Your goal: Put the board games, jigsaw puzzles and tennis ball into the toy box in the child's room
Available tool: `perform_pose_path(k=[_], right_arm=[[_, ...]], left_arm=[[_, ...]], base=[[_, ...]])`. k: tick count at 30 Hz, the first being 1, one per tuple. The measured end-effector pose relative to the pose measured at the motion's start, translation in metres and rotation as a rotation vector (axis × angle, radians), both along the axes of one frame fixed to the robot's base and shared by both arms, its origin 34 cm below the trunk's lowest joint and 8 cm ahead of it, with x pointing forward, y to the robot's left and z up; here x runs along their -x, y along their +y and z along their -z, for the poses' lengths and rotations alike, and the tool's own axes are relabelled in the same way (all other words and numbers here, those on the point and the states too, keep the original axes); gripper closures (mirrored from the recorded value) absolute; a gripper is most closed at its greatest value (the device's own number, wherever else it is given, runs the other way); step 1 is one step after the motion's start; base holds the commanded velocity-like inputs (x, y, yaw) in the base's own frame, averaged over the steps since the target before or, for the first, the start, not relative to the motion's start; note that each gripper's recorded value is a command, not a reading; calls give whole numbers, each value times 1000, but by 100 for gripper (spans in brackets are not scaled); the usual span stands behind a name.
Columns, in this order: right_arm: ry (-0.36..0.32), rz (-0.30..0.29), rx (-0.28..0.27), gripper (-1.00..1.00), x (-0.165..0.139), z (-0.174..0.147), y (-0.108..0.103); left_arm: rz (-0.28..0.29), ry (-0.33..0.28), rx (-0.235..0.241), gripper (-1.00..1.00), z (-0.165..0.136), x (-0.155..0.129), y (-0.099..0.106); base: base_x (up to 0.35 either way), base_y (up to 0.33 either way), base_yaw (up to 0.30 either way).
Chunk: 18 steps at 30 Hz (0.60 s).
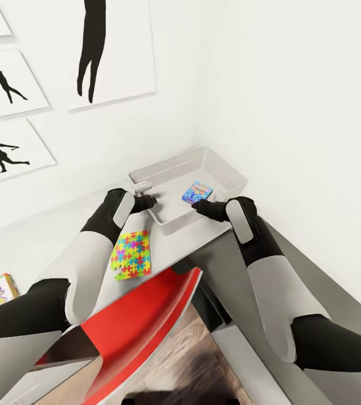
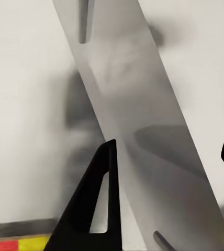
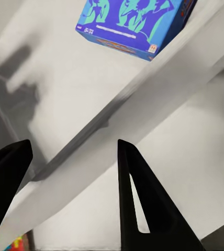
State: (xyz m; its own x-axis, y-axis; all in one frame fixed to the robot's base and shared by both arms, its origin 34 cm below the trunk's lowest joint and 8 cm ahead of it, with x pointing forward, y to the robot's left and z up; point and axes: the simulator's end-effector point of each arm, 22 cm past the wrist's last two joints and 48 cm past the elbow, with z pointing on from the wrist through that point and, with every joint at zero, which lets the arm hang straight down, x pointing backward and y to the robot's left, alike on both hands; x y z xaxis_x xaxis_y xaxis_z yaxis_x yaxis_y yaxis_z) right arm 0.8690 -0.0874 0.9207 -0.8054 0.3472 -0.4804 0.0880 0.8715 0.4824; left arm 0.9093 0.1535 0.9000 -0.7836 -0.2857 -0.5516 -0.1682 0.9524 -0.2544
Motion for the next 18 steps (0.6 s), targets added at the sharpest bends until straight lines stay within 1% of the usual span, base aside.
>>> perform_pose_path(k=[9,14,18], right_arm=[[-1,0,-1,100,0,0,0],[-1,1,-1,100,0,-1,0],[0,0,-1,100,0,0,0]], left_arm=[[-1,-1,1,100,-1,0,0],[-1,-1,1,100,-1,0,0],[-1,-1,0,100,0,0,0]], base=[[-64,-2,0],[-22,-3,0],[-116,-110,0]])
